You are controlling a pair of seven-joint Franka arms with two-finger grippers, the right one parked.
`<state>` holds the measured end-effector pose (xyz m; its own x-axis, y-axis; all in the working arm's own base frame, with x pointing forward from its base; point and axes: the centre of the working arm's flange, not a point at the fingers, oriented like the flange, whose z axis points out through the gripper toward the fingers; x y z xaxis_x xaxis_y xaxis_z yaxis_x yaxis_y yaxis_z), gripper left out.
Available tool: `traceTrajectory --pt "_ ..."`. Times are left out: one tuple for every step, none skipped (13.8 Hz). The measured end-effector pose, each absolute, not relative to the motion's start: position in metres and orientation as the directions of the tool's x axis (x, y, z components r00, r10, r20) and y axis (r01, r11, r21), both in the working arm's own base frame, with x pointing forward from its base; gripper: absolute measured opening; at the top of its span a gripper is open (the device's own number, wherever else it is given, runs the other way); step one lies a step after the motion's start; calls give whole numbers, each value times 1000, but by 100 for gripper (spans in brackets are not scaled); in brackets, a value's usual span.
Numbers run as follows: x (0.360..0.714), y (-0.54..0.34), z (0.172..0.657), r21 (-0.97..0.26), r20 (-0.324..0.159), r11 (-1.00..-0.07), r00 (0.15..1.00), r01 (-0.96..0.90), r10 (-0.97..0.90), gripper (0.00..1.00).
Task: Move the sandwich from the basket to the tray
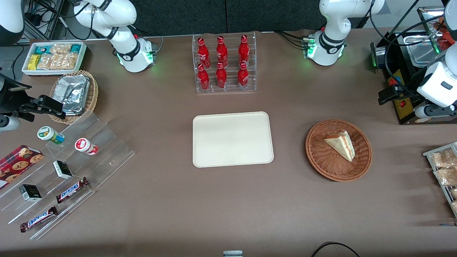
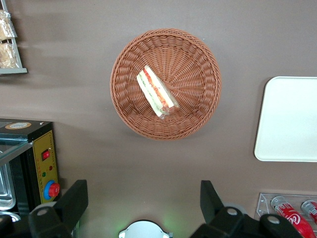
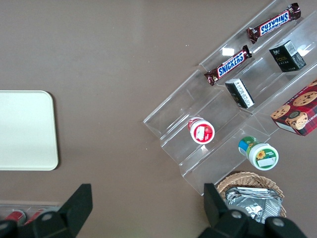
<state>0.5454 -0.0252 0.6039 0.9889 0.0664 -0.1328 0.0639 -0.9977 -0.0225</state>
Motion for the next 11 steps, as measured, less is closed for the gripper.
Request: traceTrajectory --pt "545 -25 604 -22 -132 -998 989 63 66 100" --pt "545 -26 604 -22 -132 -998 989 63 65 100" --pt "545 -26 604 -23 -133 -998 989 62 65 100" --pt "546 -26 602 -23 -133 -998 989 62 64 100" --pt "548 -26 599 -22 -127 -998 990 62 64 100" --pt "551 -26 592 -21 -115 -998 991 62 64 100" --pt "554 -26 584 -20 -106 -998 992 62 64 100" --pt "555 -27 574 -20 -107 -998 992 62 64 100" --pt "557 -27 562 -20 -108 -998 992 62 64 100" --pt "558 -27 549 -20 -108 -998 992 64 66 100" --pt "558 -27 535 -21 -109 -997 991 72 74 100"
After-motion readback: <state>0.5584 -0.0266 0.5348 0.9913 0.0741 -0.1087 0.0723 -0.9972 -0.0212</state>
